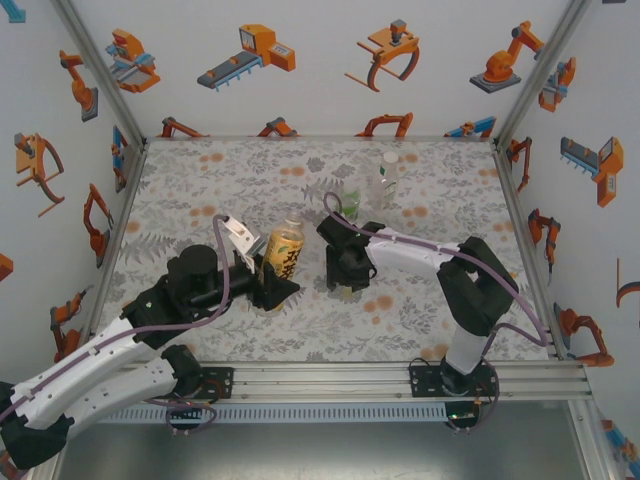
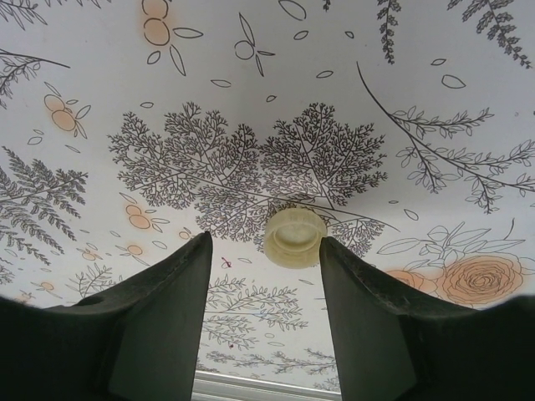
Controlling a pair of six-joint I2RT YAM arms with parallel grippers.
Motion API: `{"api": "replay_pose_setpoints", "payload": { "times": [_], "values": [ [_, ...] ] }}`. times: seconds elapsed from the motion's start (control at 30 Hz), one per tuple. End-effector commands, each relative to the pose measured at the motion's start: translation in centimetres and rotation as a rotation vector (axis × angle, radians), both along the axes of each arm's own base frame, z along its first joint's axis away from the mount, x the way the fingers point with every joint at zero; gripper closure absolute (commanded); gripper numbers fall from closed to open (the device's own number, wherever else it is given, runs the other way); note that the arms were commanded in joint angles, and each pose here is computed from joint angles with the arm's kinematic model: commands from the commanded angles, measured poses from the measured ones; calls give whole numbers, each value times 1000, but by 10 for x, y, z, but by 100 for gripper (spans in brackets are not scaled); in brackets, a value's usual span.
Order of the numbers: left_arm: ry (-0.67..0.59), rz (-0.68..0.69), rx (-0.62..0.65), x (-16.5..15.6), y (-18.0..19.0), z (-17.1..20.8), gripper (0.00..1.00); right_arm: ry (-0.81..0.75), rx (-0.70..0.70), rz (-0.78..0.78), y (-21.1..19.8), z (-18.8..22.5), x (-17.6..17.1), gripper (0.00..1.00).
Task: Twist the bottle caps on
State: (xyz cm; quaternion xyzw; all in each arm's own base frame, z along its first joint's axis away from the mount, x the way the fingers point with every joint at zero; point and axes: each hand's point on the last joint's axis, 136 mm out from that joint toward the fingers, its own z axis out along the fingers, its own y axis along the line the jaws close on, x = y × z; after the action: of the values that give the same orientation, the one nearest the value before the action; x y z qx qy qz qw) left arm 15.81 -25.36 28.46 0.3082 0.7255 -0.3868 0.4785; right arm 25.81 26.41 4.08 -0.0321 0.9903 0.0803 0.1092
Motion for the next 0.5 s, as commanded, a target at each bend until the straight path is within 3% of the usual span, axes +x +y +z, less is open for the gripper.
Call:
{"api": "replay_pose_setpoints", "payload": {
  "times": [0.0,0.47],
  "values": [
    [6,12,-21,1,1,2,96,9,-27,-15,-6,-3,-5,49],
    [6,8,-26,2,-1,3,96,-35,3,-22,-8,10,-3,53]
  ]
}}
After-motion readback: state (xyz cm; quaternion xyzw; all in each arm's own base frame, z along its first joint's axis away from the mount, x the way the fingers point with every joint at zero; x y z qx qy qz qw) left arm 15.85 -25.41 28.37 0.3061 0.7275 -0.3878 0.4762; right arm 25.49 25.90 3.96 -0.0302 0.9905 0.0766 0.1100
